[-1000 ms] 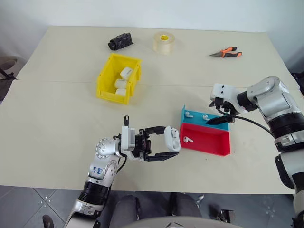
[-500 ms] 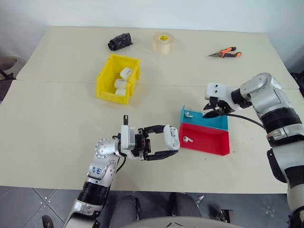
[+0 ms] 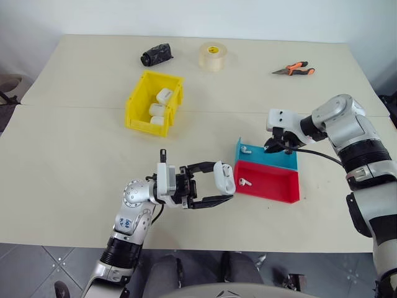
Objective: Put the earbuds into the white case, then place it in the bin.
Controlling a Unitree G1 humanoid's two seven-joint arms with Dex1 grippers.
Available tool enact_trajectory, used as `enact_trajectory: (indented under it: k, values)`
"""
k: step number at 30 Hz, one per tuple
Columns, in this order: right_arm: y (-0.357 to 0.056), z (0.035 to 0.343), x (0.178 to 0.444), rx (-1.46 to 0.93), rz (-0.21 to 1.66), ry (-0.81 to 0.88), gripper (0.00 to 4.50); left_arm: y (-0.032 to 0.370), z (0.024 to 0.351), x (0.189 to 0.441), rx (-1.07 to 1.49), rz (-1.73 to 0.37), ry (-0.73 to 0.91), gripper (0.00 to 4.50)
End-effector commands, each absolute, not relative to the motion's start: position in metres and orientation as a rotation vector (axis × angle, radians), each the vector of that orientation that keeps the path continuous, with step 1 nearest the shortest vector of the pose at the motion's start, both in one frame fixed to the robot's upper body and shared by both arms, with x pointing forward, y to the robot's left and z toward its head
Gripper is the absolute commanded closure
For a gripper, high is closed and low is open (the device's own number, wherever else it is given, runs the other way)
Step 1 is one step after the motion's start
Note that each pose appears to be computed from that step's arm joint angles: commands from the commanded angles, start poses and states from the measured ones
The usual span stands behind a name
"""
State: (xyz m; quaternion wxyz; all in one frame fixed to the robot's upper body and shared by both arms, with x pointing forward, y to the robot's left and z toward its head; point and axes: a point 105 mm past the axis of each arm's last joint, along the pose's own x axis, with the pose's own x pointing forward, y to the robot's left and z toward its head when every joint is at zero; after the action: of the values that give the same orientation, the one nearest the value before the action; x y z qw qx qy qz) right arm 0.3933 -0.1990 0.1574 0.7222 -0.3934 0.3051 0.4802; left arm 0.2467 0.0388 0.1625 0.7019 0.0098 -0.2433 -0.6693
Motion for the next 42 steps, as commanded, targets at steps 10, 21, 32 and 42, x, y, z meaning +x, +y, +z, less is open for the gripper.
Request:
enact_trajectory:
  k: [10,21,32,42]
  values:
    - [-0.197,0.192,0.376,-0.639,1.087,0.39,3.79,0.043,0.171,0.252,0.021,-1.486,-0.561,1.7]
    - [-0.16,0.224,0.307,0.07,1.21,-0.032,3.79,0.047,0.178,0.286,-0.06,-1.44,-0.514,1.7]
    - [-0.105,0.241,0.261,0.539,1.237,-0.232,3.79,0.031,0.192,0.293,-0.12,-1.488,-0.522,1.7]
    - [-0.102,0.232,0.257,0.599,1.19,-0.25,3.79,0.03,0.202,0.294,-0.165,-1.476,-0.539,1.7]
